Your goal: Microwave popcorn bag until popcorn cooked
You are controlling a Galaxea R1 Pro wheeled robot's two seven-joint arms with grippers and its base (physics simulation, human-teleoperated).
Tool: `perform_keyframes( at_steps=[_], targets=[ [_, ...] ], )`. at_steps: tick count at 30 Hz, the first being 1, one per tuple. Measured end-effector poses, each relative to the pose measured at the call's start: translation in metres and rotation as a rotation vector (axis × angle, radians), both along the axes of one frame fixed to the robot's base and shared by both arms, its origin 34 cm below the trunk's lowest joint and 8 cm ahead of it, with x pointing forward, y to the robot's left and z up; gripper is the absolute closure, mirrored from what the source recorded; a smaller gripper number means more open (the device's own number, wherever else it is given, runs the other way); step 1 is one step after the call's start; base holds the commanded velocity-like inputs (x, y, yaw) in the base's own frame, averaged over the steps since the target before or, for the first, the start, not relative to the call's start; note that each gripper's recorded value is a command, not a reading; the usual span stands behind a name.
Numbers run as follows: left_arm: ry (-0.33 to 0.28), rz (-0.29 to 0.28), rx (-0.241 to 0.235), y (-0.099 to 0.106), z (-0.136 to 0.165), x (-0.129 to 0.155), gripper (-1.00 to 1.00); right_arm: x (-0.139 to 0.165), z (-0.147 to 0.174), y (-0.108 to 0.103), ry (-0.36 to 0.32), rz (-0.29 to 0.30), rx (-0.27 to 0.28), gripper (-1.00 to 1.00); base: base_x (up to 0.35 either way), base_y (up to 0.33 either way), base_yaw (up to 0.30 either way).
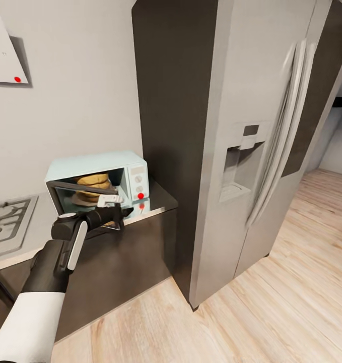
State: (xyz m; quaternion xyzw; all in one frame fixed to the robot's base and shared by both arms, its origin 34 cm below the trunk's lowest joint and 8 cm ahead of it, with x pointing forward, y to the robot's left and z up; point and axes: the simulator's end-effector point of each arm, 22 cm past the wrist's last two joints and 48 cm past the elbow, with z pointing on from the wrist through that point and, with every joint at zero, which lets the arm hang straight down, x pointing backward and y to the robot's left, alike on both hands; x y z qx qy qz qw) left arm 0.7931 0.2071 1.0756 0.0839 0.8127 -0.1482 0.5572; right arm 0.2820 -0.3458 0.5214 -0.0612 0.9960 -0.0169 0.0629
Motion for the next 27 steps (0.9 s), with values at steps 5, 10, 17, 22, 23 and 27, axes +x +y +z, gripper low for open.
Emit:
perform_keyframes(
  at_steps=[5, 10, 17, 22, 23, 27],
  targets=[
    [0.004, -0.002, -0.022, 0.001, 0.001, -0.001, -1.00, 0.000, 0.000, 0.000, -0.002, 0.000, 0.000, -1.00, 0.000, 0.000, -0.001],
    [0.095, 0.003, -0.034, 0.004, -0.015, -0.008, -1.00, 0.000, 0.000, 0.000, 0.000, 0.002, 0.000, -1.00, 0.000, 0.000, 0.000],
    [0.210, -0.016, 0.053, 0.007, -0.043, -0.022, -1.00, 0.000, 0.000, 0.001, 0.001, 0.003, 0.000, -1.00, 0.000, 0.000, 0.000],
    [0.247, 0.016, 0.080, 0.033, -0.050, -0.025, -1.00, 0.000, 0.000, 0.000, -0.001, 0.003, 0.000, -1.00, 0.000, 0.000, 0.000],
    [0.249, 0.022, 0.086, 0.037, -0.051, -0.025, -1.00, 0.001, 0.000, 0.000, -0.002, 0.003, 0.000, -1.00, 0.000, 0.000, 0.000],
    [0.250, 0.062, 0.137, 0.062, -0.052, -0.024, -1.00, 0.001, 0.000, 0.000, -0.003, 0.003, -0.001, -1.00, 0.000, 0.000, 0.000]
  ],
)
